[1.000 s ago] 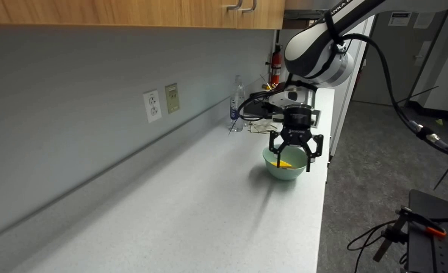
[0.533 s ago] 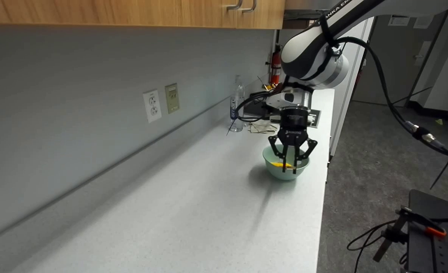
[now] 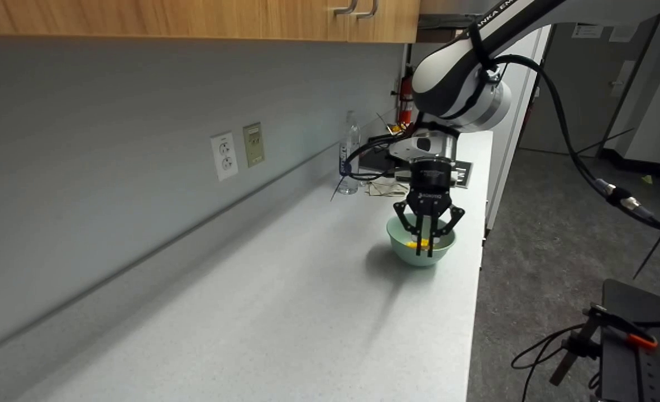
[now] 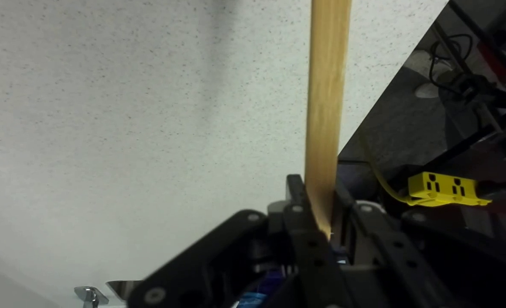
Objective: Use the object to mix the contents in the bowl
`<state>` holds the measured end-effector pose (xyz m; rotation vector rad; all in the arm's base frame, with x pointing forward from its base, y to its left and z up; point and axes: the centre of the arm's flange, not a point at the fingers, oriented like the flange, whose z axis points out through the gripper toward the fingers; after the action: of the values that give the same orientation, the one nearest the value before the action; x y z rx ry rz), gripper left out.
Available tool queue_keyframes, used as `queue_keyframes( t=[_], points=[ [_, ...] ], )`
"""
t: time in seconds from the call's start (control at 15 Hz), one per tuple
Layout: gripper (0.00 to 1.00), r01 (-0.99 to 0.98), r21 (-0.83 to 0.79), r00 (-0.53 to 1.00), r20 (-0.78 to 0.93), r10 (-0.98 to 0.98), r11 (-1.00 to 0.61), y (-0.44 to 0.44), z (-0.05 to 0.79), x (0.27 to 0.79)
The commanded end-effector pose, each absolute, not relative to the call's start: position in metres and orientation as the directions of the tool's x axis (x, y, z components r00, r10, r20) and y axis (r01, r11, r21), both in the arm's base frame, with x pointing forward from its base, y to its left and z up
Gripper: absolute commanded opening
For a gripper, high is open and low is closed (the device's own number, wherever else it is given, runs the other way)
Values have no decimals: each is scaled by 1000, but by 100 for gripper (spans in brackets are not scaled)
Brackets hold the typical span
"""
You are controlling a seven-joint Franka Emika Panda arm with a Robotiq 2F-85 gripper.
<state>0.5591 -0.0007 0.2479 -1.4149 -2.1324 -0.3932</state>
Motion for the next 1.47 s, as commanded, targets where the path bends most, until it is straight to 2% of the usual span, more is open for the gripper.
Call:
queue_keyframes(
  t=[0.0, 0.4, 0.93, 1.4],
  points=[
    [4, 896, -7, -354, 593, 723, 444, 4, 264, 562],
    [4, 889, 63, -396, 606, 691, 454, -4, 278, 561],
    [4, 913, 106, -356, 681, 641, 394, -42, 262, 550],
    [4, 891, 147, -371, 781, 502, 430, -15, 276, 542]
  ],
)
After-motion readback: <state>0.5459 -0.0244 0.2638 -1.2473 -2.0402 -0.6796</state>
